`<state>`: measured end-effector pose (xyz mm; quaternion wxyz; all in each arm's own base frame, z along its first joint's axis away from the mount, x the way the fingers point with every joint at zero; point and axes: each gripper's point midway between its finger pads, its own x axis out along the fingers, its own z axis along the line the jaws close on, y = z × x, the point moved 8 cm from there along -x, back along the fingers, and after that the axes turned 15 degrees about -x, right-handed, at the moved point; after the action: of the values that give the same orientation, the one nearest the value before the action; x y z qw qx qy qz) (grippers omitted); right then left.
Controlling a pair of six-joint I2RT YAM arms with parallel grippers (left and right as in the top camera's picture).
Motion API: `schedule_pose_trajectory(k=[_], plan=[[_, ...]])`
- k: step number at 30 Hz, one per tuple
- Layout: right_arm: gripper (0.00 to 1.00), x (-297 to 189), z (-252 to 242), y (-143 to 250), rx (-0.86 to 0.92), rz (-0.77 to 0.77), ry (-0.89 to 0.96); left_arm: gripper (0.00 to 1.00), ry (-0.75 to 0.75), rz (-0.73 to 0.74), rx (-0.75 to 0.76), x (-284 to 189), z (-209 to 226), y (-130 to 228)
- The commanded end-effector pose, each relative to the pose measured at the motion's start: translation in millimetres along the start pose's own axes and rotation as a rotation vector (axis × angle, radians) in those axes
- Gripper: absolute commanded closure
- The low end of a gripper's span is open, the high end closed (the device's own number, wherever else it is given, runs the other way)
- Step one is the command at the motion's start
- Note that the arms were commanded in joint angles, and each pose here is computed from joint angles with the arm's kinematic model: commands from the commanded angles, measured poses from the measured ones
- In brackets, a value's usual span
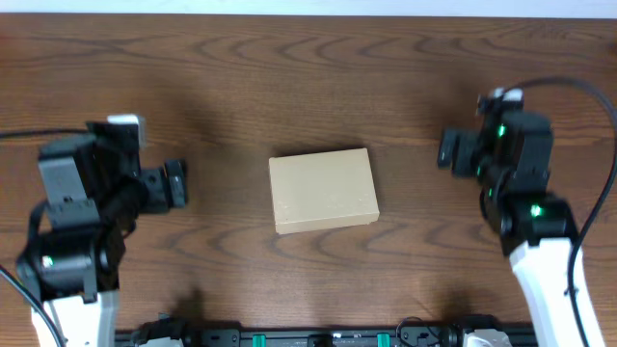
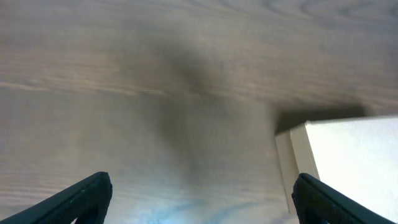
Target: Pack container
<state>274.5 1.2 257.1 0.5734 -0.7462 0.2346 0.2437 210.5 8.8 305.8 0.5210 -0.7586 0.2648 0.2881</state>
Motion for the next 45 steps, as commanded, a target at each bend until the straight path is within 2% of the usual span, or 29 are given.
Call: schedule_pose_trajectory(k=[1, 7, 16, 19, 24, 26, 29, 30, 31, 45], plan=[[0.01, -7.0, 7.7, 26.0, -0.011, -0.002, -0.030, 0.07, 0.046, 0.037, -0.027, 4.6, 2.4, 26.7], [0.01, -21.3, 11.0, 52.8, 0.005, -0.033, -0.012, 0.05, 0.091, 0.024, -0.032, 10.1, 8.0, 61.4], [0.01, -15.9, 10.3, 67.3, 0.005, 0.000, 0.028, 0.05, 0.026, -0.007, -0.002, 12.3, 15.2, 62.1], [0.01, -13.3, 11.6, 71.9, 0.001, 0.030, 0.021, 0.05, 0.024, -0.037, 0.043, 12.1, 14.8, 57.4], [0.11, -13.1, 11.7, 74.6, 0.002, 0.019, 0.029, 0.05, 0.069, -0.138, 0.178, 7.3, 9.1, 49.7], [0.12, -13.0, 13.0, 77.3, 0.003, 0.011, 0.025, 0.04, 0.109, -0.183, 0.245, 6.3, 6.0, 52.2], [0.10, -12.6, 15.7, 82.4, 0.003, -0.005, 0.013, 0.04, 0.158, -0.233, 0.267, 6.9, 3.7, 58.1], [0.02, -12.7, 16.9, 83.7, 0.004, -0.011, 0.004, 0.04, 0.170, -0.244, 0.271, 7.3, 3.2, 60.1], [0.01, -12.9, 18.1, 85.0, 0.004, -0.017, -0.004, 0.04, 0.178, -0.254, 0.274, 7.7, 3.2, 61.9], [0.01, -12.1, 19.0, 86.6, -0.006, -0.031, -0.006, 0.04, 0.167, -0.245, 0.283, 9.9, 5.8, 68.3]])
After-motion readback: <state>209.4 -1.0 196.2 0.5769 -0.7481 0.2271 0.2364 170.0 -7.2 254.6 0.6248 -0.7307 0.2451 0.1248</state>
